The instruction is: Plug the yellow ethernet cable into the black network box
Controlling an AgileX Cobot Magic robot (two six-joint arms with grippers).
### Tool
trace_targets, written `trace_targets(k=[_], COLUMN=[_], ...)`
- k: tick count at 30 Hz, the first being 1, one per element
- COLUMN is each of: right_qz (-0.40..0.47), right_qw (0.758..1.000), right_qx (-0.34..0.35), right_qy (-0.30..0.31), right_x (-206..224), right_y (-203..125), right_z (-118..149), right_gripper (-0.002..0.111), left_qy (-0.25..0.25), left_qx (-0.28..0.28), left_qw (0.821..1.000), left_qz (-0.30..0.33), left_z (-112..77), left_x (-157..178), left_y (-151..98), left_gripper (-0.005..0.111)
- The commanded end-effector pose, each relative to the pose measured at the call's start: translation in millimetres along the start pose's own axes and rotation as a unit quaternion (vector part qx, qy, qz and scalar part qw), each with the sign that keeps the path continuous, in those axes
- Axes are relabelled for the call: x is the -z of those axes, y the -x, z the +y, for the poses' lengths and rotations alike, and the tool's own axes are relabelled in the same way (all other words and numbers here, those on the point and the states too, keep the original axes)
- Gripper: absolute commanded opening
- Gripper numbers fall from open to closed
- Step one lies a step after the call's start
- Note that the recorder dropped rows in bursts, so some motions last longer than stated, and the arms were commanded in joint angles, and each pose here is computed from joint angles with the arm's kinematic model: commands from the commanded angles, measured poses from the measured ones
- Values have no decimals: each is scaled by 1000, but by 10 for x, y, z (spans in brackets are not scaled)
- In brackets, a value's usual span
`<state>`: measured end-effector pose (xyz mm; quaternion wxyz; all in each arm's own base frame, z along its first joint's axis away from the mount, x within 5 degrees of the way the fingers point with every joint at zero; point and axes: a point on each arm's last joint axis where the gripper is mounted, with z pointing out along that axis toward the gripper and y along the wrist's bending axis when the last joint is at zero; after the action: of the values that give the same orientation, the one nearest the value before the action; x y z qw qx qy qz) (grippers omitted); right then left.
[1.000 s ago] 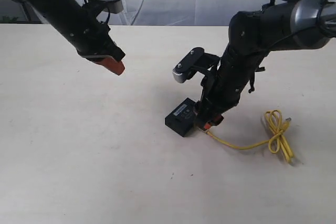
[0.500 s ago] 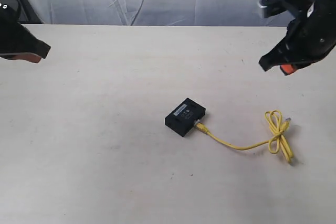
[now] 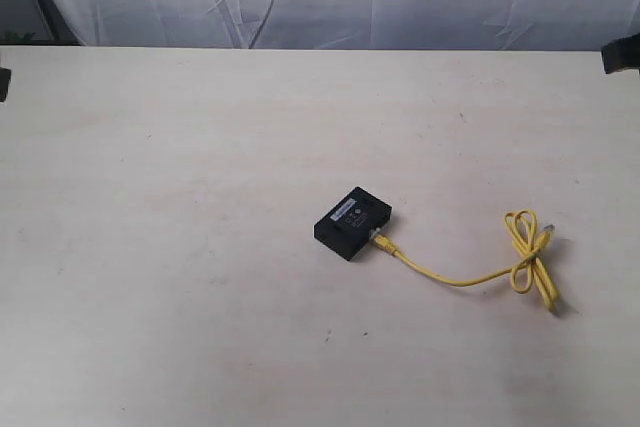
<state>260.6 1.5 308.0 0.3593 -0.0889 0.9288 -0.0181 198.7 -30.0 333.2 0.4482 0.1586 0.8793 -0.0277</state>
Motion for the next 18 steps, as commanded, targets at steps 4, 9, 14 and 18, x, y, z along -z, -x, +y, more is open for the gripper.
trace_targets(k=[4, 9, 14, 18], right_qz=[-138, -212, -244, -267], right_qw=[990, 977, 969, 963], right_qx=[-31, -11, 13, 31], right_qy=[-9, -10, -21, -36], right_x=[401, 653, 755, 886], right_y=[-163, -313, -477, -612], right_z=[70, 180, 219, 225], right_gripper=[0, 0, 0, 0], left_qy=[37, 52, 63, 64], left_qx=[20, 28, 28, 36], left_qw=[993, 984, 977, 971], left_qz=[-113, -165, -201, -227], left_z=[-51, -90, -120, -150], left_x=[382, 508, 587, 654], left_y=[-195, -396, -545, -655], left_gripper=[0, 0, 0, 0])
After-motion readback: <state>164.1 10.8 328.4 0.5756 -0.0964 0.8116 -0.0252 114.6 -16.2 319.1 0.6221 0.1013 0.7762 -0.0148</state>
